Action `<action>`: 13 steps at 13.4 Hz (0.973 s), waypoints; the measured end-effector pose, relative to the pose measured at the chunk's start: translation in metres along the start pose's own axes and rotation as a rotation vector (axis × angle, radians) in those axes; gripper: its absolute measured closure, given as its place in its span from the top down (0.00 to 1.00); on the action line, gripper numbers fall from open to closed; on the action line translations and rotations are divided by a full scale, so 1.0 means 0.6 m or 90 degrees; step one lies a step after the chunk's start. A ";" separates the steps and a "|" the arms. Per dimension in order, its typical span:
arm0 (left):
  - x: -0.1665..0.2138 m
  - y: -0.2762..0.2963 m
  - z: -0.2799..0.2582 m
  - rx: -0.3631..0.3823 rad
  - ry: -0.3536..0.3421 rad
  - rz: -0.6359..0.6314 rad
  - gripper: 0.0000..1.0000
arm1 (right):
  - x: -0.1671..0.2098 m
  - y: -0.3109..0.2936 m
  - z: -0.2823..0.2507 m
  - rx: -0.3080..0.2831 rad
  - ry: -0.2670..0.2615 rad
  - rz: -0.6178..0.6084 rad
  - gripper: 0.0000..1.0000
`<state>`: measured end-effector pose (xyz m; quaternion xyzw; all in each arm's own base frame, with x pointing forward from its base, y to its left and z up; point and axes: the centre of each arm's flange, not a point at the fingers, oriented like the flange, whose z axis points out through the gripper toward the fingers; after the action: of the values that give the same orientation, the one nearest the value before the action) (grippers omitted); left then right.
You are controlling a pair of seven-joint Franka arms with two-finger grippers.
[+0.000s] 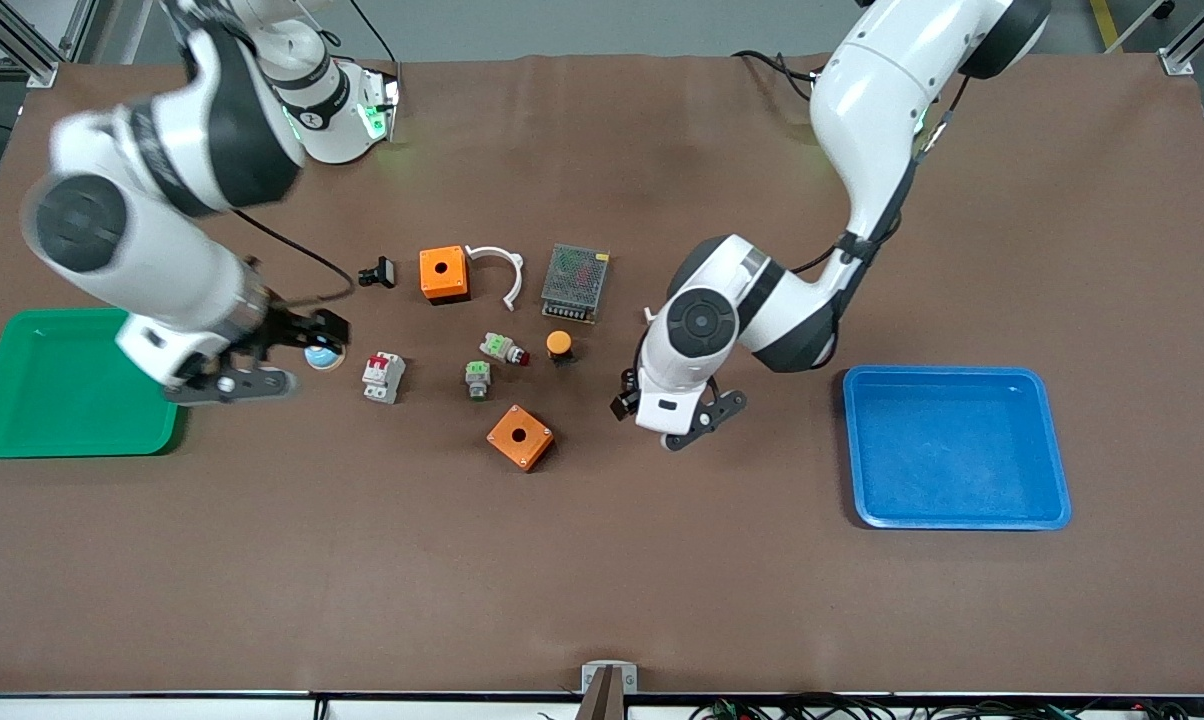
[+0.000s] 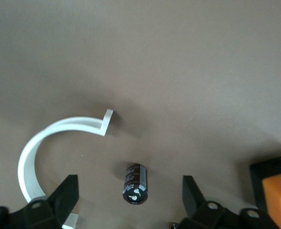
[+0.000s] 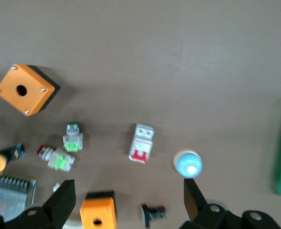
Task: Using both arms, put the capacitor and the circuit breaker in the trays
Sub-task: 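Lower the left gripper over the capacitor while the right gripper reaches the breaker, then grasp the capacitor with the left gripper while the right gripper grasps the breaker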
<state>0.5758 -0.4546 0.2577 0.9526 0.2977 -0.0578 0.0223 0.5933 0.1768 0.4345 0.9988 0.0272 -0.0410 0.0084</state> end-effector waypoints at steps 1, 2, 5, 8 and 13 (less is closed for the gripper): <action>-0.010 0.003 0.014 0.007 0.000 -0.010 0.93 | -0.004 -0.009 0.049 0.001 0.007 0.004 1.00; -0.019 0.005 0.026 0.010 0.000 -0.017 0.86 | -0.011 -0.009 0.092 0.002 0.013 0.005 1.00; -0.039 0.018 0.058 -0.010 0.003 -0.037 0.81 | -0.036 0.009 0.182 0.001 0.011 0.014 1.00; -0.040 0.017 0.087 -0.008 0.002 -0.041 0.74 | -0.043 0.033 0.218 -0.004 -0.008 0.031 1.00; -0.037 0.013 0.099 -0.001 0.001 -0.043 0.66 | -0.024 0.075 0.280 -0.002 -0.011 0.061 1.00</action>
<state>0.5563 -0.4784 0.2014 0.9420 0.3298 -0.0578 0.0212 0.5679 0.1277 0.2687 0.9985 -0.0208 -0.0491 0.0121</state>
